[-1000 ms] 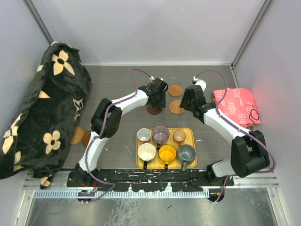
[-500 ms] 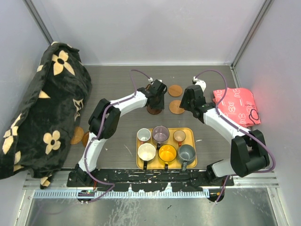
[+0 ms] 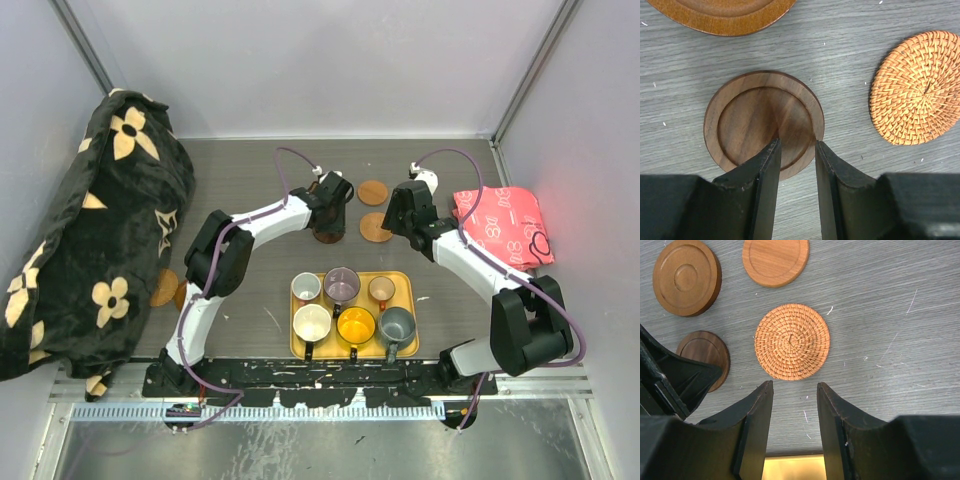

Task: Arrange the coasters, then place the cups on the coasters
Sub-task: Move the coaster to the center of the board.

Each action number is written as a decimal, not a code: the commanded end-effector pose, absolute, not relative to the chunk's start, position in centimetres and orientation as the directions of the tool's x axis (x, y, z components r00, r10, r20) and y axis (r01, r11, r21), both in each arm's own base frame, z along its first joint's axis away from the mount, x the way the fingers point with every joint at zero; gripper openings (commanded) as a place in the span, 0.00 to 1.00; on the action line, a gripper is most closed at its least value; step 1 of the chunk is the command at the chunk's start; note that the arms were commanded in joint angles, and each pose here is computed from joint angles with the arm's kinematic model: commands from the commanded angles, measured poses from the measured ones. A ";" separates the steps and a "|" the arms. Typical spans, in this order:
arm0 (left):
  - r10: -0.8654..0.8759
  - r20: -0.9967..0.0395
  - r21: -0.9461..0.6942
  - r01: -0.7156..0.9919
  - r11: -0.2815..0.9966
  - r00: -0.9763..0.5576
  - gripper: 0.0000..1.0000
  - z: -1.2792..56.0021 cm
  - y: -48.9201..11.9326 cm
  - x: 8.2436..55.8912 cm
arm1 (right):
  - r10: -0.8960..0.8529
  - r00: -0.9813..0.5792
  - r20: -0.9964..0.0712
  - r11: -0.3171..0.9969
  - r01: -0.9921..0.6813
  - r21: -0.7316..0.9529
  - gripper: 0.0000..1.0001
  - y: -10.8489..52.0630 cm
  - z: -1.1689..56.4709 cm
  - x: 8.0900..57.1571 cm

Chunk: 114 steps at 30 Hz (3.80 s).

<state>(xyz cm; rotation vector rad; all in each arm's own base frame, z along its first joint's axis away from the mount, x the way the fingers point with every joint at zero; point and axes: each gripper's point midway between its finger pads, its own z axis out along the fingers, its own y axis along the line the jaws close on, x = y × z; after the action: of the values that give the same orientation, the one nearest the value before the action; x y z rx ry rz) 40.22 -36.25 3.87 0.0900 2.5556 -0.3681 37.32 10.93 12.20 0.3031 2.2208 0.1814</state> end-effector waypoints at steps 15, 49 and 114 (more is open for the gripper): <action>-0.048 -0.485 -0.163 0.037 0.986 -0.873 0.36 3.0 -32.0 38.2 | 0.305 -0.553 -0.775 0.952 0.140 0.274 0.46 11.3 13.8 38.3; -0.048 -0.475 -0.223 0.067 0.973 -0.878 0.36 2.5 -33.8 38.7 | 0.307 -0.559 -0.771 0.951 0.141 0.276 0.46 11.4 13.4 38.3; -0.046 -0.477 -0.144 0.026 0.989 -0.878 0.36 2.3 -31.8 39.5 | 0.305 -0.569 -0.764 0.951 0.142 0.274 0.46 11.6 12.9 38.4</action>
<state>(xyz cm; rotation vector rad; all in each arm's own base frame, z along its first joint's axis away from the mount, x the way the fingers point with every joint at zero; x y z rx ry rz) 39.24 -33.59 3.62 -0.0047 2.5998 -0.2988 37.39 11.27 11.55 0.2994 2.2380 0.1944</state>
